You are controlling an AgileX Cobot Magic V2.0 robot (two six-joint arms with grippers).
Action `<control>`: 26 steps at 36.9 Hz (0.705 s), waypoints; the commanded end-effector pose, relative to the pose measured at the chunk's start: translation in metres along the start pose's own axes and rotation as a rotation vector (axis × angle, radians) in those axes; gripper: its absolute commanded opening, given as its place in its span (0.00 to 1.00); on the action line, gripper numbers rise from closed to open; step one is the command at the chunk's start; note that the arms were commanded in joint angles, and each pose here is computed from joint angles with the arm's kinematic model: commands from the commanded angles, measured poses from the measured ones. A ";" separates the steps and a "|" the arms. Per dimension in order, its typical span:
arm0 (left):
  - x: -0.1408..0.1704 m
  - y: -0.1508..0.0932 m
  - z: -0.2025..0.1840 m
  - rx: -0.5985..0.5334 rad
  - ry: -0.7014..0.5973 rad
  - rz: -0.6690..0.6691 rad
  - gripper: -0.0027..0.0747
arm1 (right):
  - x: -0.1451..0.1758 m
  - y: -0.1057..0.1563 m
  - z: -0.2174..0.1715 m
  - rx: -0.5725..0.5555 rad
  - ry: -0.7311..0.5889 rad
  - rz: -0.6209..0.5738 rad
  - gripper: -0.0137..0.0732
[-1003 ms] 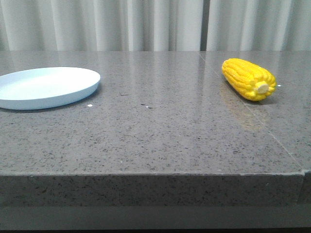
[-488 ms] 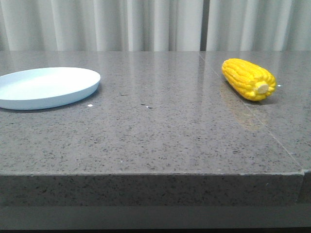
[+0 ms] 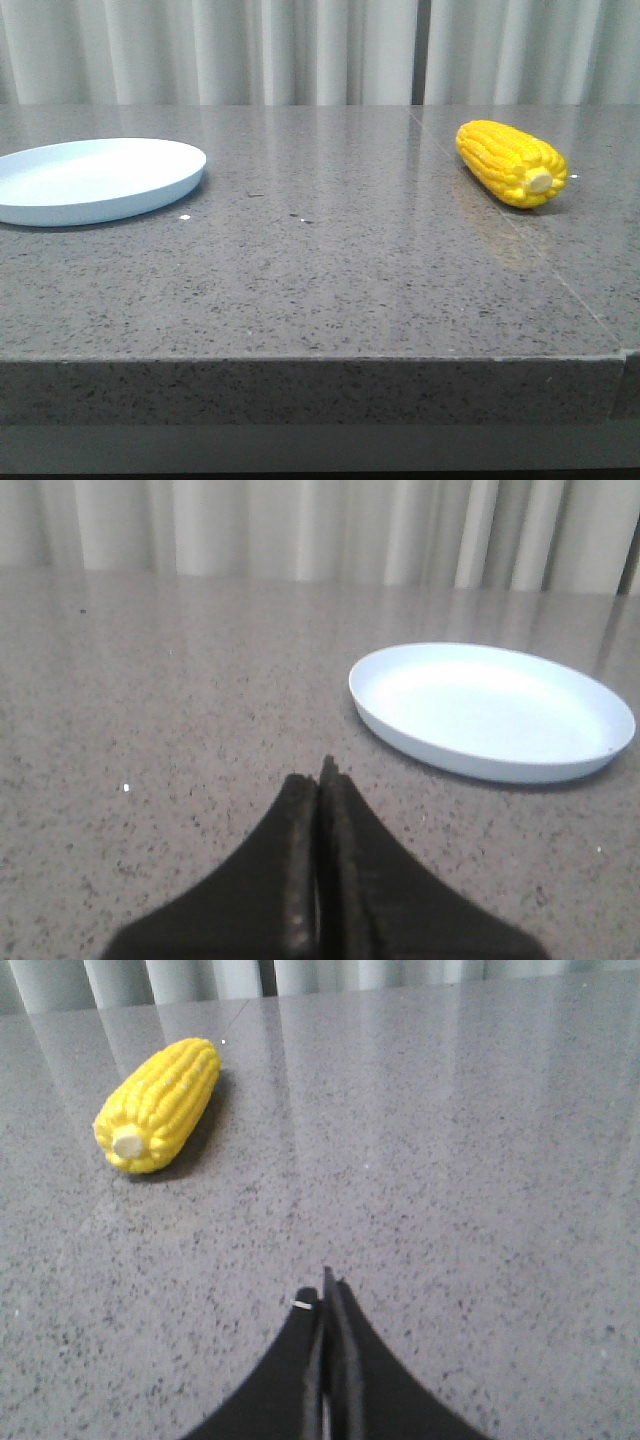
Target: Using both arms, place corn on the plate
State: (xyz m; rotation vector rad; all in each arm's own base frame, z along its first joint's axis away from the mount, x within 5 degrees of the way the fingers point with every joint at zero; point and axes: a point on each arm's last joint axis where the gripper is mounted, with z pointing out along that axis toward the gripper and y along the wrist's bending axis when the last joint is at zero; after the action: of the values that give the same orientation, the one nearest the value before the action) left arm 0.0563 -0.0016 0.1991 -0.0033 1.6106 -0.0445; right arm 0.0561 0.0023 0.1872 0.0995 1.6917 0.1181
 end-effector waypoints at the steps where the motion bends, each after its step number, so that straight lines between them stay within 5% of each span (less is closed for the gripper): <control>1: -0.011 0.000 -0.002 0.001 -0.186 -0.010 0.01 | -0.023 0.000 -0.005 0.008 -0.204 -0.010 0.07; 6: -0.030 0.000 -0.007 0.004 -0.357 -0.010 0.01 | -0.040 0.002 -0.010 0.005 -0.291 -0.011 0.08; 14: -0.079 -0.002 -0.020 0.008 -0.418 -0.010 0.01 | -0.086 0.012 -0.030 -0.027 -0.274 -0.018 0.08; 26: -0.137 -0.004 0.001 -0.001 -0.125 0.011 0.01 | -0.154 0.024 -0.010 -0.033 -0.060 -0.022 0.08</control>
State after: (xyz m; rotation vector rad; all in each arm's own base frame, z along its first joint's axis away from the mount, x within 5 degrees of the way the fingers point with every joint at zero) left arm 0.0546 -0.0014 0.3153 0.0066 1.4927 -0.0330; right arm 0.0531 0.0056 0.3192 0.0567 1.6504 0.1386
